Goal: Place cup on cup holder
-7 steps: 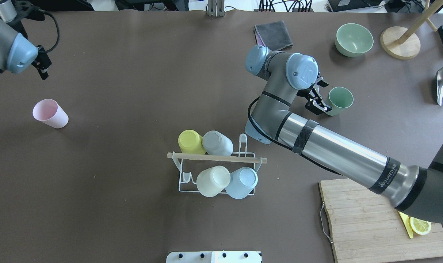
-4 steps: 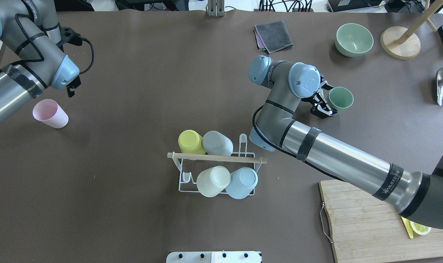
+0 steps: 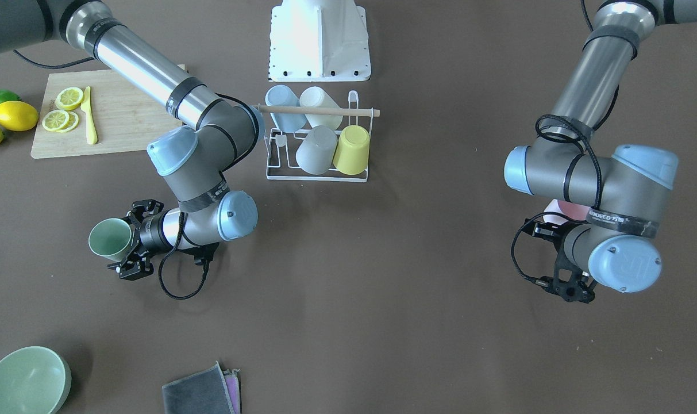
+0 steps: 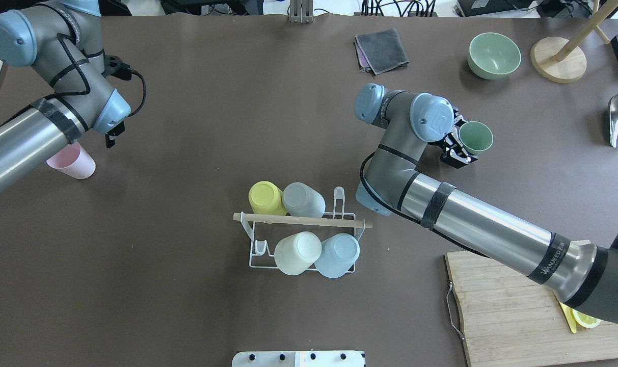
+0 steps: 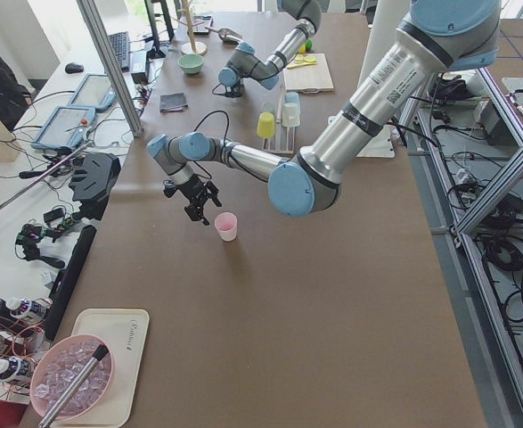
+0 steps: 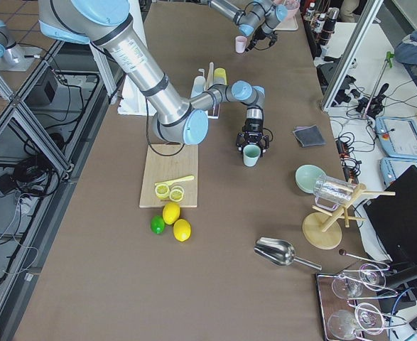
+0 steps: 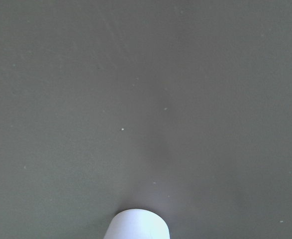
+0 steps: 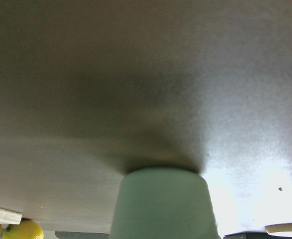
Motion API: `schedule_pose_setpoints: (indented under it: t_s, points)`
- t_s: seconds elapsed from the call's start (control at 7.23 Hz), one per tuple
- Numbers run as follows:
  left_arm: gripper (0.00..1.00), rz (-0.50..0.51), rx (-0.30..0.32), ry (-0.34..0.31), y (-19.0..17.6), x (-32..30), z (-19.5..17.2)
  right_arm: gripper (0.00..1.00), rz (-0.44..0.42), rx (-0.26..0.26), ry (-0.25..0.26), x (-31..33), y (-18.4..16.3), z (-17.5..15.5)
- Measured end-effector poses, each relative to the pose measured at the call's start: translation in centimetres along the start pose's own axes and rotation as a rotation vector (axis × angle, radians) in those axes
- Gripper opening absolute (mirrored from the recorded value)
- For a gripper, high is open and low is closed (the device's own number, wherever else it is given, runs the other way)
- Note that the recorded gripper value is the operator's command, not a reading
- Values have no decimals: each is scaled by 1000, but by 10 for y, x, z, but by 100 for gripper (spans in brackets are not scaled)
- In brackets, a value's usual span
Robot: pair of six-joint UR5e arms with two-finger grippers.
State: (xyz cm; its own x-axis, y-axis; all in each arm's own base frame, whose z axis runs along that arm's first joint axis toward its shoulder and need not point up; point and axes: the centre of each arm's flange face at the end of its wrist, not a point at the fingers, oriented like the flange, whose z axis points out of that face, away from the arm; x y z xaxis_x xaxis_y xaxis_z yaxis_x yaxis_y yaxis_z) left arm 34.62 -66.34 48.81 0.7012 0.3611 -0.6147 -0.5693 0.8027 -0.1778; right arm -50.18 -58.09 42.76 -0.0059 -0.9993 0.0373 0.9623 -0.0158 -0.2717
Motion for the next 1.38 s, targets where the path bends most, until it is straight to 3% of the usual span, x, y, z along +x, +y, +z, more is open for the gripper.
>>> schedule_pose_setpoints:
  t_s: [0.55, 1.38]
  points:
    - [97, 81, -90, -78, -11, 6, 15, 100, 11, 6, 23, -5, 7, 16]
    - [97, 90, -218, -74, -9, 2, 50, 97, 18, 22, 39, -11, 14, 28]
